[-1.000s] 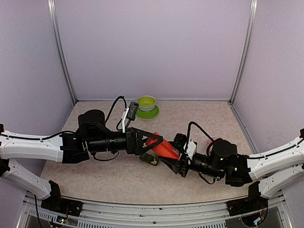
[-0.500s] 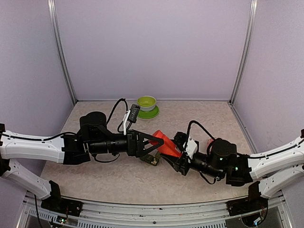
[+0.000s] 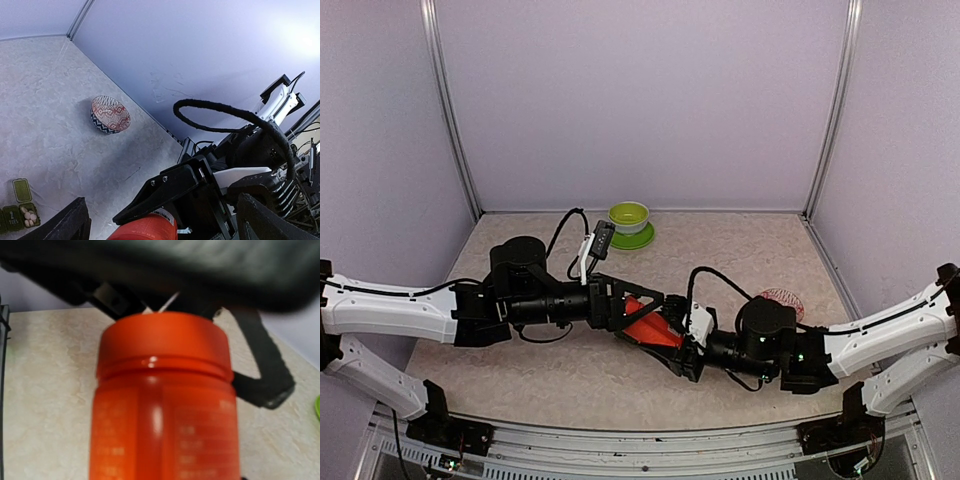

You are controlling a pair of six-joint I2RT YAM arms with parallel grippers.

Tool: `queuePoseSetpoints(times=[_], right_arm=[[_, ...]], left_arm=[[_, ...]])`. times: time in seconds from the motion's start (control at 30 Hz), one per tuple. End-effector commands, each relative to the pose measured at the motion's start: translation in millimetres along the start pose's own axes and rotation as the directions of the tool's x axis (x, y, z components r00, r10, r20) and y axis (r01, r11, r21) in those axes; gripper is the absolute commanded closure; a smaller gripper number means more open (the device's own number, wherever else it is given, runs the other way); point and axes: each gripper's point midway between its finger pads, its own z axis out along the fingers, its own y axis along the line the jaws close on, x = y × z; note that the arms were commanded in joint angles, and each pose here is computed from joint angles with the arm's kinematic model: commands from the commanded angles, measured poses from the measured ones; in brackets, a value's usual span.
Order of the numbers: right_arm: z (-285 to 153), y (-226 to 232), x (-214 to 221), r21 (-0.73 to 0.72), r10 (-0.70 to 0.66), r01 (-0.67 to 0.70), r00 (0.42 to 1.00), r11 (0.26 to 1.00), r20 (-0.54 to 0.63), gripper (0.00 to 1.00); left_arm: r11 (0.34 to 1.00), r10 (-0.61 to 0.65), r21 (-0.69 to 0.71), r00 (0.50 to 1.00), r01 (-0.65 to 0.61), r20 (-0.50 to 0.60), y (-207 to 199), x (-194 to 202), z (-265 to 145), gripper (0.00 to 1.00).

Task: Sort the pills into containers
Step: Screw the lid of the pill bottle onto the pill bottle.

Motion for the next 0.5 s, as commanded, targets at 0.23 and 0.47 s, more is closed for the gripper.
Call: queuePoseSetpoints(times=[0.23,0.47], right_arm=[[-18.2,-21.1,-24.4,0.094,-0.015,0.011,0.999,0.996,0.049,1.00],[-29.3,-35.7,-26.5,0.163,-0.040,0.034,0.999,0.986,0.032,1.00]], left_arm=[[0.999,0.013,0.042,1.000,-0.013,0.010,-15.4,-7.1,-6.3,0.01],[0.999,0.011,0.042,1.000,-0.011,0.001,-13.2,-5.2,-5.5,0.01]])
